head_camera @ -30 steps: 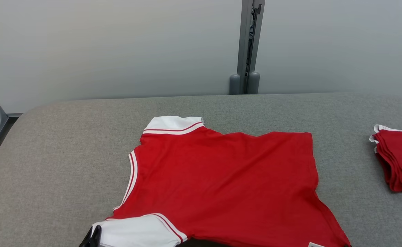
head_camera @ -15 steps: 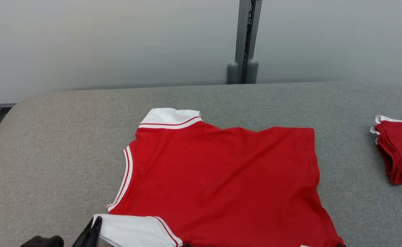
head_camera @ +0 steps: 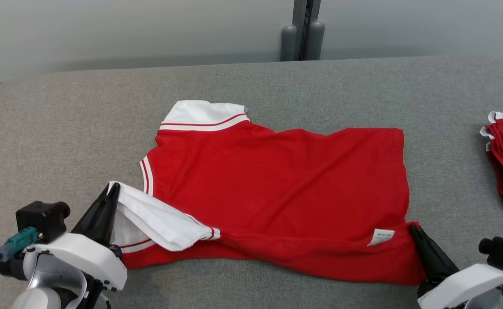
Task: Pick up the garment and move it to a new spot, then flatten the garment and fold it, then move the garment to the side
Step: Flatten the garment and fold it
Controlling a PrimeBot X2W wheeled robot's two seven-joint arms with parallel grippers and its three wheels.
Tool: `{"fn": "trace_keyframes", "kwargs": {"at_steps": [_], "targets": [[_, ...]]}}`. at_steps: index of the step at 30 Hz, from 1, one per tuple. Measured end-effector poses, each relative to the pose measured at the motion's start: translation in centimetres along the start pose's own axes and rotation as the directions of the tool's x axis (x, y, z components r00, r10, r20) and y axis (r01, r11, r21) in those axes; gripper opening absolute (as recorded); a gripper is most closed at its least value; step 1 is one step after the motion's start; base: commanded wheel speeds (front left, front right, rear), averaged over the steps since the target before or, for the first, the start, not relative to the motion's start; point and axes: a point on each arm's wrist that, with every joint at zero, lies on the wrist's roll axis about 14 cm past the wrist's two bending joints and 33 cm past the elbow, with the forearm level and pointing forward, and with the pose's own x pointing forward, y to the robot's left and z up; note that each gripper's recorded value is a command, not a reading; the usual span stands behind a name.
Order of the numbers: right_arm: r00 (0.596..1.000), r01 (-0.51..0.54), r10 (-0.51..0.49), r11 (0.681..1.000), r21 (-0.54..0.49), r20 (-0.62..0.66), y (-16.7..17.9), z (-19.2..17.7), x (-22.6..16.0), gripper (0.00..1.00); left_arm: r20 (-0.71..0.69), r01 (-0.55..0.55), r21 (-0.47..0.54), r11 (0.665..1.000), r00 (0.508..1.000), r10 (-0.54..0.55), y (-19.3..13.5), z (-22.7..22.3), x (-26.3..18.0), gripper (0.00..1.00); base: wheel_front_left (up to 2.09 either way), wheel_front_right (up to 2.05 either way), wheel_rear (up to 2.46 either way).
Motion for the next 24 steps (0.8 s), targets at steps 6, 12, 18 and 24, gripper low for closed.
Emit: {"fn": "trace_keyframes", "kwargs": {"at_steps": [6, 12, 18, 24], "targets": [[1.000, -0.013, 0.013, 1.000, -0.004, -0.009, -0.1, 0.0, 2.8, 0.00, -0.065, 0.003, -0.031, 1.000, 0.998, -0.005, 0.8, -2.2, 3.1, 0.00, 0.00, 0.00, 0.00], [0.999, -0.029, 0.027, 0.999, -0.043, -0.047, -0.2, -0.8, 4.8, 0.00, -0.130, 0.007, -0.063, 0.998, 0.991, -0.015, 0.9, -5.0, 4.8, 0.00, 0.00, 0.00, 0.00], [0.999, -0.051, 0.050, 0.996, -0.075, -0.012, 0.2, -0.7, 5.4, 1.00, -0.105, -0.002, -0.076, 0.997, 0.994, -0.006, 1.2, -5.7, 5.2, 1.00, 0.00, 0.00, 0.00], [0.984, -0.059, 0.090, 0.978, -0.198, 0.154, 0.5, 2.5, 4.7, 1.00, 0.057, -0.045, -0.057, 0.997, 0.997, 0.048, 1.6, -4.0, 4.4, 1.00, 0.00, 0.00, 0.00]]}}
